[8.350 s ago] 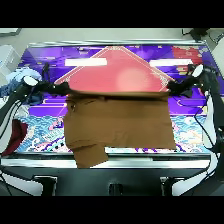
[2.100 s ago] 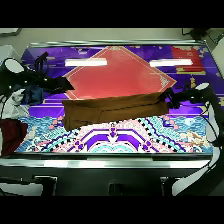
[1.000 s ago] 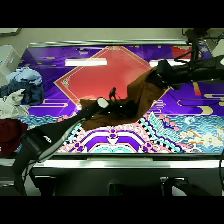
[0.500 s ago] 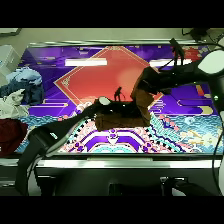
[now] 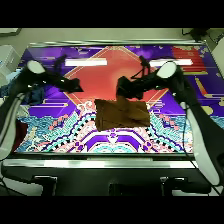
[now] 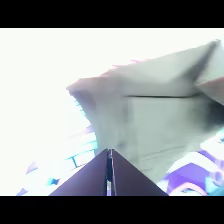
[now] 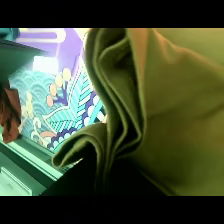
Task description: Fold the clothes and pants, and hang the long-sleeved shirts on hangers.
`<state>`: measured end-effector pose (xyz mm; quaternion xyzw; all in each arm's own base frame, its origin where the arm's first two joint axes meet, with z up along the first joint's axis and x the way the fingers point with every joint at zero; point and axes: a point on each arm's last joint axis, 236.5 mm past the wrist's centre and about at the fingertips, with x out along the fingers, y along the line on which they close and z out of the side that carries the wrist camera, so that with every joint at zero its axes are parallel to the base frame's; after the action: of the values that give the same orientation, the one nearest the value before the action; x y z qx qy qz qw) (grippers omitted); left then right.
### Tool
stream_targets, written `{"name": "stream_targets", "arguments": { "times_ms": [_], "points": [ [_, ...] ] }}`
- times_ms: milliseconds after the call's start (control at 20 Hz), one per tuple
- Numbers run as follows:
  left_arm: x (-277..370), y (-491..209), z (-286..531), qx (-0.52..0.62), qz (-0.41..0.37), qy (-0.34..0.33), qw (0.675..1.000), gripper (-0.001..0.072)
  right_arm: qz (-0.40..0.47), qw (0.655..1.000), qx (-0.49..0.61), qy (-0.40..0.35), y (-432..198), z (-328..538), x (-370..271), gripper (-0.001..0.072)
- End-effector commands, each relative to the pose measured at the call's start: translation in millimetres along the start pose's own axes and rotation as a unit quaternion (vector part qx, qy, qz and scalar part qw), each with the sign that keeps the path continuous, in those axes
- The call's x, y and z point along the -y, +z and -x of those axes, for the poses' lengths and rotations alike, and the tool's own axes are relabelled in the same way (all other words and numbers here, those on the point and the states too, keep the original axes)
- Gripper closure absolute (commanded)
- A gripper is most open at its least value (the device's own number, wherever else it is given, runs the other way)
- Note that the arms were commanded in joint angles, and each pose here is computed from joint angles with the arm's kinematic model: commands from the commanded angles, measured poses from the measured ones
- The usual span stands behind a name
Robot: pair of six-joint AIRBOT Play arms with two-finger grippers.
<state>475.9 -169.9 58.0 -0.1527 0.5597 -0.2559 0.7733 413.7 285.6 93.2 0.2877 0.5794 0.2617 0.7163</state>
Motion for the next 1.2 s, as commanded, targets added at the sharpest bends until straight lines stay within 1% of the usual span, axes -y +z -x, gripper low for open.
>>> {"name": "stream_targets", "arguments": {
  "times_ms": [0,100,150,200,250,300,400,550,650,700,750,800,850,900,1050,1150],
  "points": [
    [-29,7,82,0.054,0.004,0.051,0.997,0.0681,0.003,1.000,0.001,0.011,-9,-66,-16,0.0670],
    [-19,10,101,0.075,-0.007,0.054,0.996,0.0681,-0.019,1.000,-0.006,0.006,-19,-104,-13,0.0669],
    [-13,10,107,0.081,-0.013,0.053,0.995,0.0681,-0.032,0.999,-0.013,0.003,-26,-123,-10,0.0638],
    [-8,10,110,0.084,-0.018,0.052,0.995,0.0681,-0.041,0.999,-0.017,0.003,-32,-139,-9,0.0470],
    [-4,9,111,0.085,-0.022,0.051,0.995,0.0681,-0.049,0.998,-0.026,0.010,-39,-151,-11,0.0136],
    [0,8,109,0.084,-0.026,0.050,0.995,0.0681,-0.045,0.998,-0.033,0.016,-41,-152,-12,0.0006],
    [1,8,109,0.083,-0.031,0.049,0.995,0.0680,-0.019,0.999,-0.033,0.015,-27,-127,-5,0.0006],
    [0,8,109,0.083,-0.030,0.050,0.995,0.0680,-0.015,1.000,0.016,-0.012,32,-38,38,0.0007],
    [1,8,109,0.083,-0.030,0.050,0.995,0.0680,-0.049,0.995,0.048,-0.071,62,32,107,0.0014],
    [1,8,109,0.083,-0.030,0.050,0.995,0.0680,-0.076,0.991,0.036,-0.107,60,60,149,0.0020],
    [1,8,109,0.083,-0.030,0.050,0.995,0.0680,-0.120,0.982,0.015,-0.142,48,82,195,0.0045],
    [1,8,109,0.083,-0.030,0.050,0.995,0.0680,-0.163,0.974,-0.009,-0.157,33,92,228,0.0047],
    [1,8,109,0.083,-0.030,0.049,0.995,0.0679,-0.189,0.969,-0.037,-0.155,16,92,250,0.0084],
    [1,8,109,0.082,-0.030,0.049,0.995,0.0680,-0.195,0.968,-0.060,-0.144,3,82,260,0.0124],
    [5,7,107,0.081,-0.031,0.047,0.995,0.0679,-0.144,0.978,-0.121,-0.092,-25,39,263,0.0131],
    [9,7,105,0.079,-0.033,0.044,0.995,0.0679,-0.144,0.979,-0.136,-0.058,-28,19,263,0.0131]
  ]
}}
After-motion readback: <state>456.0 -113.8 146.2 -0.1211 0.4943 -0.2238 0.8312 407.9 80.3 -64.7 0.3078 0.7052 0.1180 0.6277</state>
